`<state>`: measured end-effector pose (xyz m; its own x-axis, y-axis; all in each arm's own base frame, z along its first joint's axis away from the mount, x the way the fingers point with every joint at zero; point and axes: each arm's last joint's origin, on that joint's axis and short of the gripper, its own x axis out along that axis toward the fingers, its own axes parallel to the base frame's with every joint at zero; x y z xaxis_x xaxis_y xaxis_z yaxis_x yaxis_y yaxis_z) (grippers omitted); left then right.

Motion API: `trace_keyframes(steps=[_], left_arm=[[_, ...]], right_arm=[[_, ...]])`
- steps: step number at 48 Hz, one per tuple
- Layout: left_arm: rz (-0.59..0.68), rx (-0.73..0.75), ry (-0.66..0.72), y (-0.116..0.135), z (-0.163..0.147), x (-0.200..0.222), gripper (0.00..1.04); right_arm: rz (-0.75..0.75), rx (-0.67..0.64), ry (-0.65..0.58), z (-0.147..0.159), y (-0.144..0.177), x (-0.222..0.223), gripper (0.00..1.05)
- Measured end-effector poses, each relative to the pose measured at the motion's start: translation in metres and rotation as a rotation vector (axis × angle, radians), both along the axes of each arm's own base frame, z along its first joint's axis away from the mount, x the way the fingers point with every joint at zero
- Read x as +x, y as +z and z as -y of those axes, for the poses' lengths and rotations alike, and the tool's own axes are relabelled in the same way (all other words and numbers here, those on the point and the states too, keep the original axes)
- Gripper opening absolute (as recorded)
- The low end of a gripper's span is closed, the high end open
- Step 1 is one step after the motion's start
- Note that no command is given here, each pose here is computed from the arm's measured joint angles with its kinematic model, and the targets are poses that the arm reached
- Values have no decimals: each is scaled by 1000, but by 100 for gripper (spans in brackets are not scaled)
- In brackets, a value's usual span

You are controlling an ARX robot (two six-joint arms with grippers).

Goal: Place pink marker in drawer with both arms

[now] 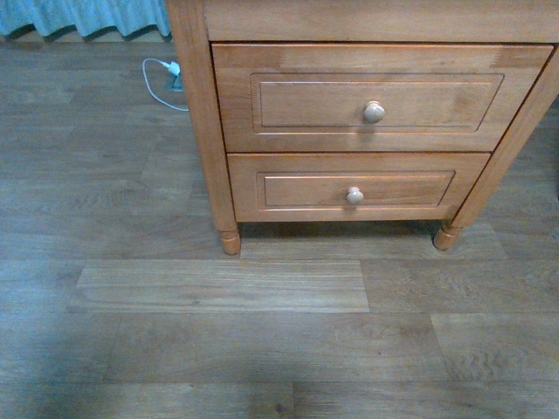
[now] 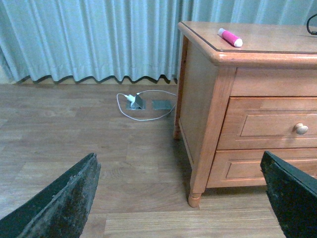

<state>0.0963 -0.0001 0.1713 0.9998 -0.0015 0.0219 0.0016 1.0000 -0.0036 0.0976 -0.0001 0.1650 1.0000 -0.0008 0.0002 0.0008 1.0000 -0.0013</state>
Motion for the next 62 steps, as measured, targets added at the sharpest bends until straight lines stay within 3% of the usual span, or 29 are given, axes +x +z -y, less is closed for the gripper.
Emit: trace_keyframes(steps=[62], left_arm=[[0, 0, 0, 0, 0, 0, 99]], right_arm=[[0, 0, 0, 0, 0, 0, 96]])
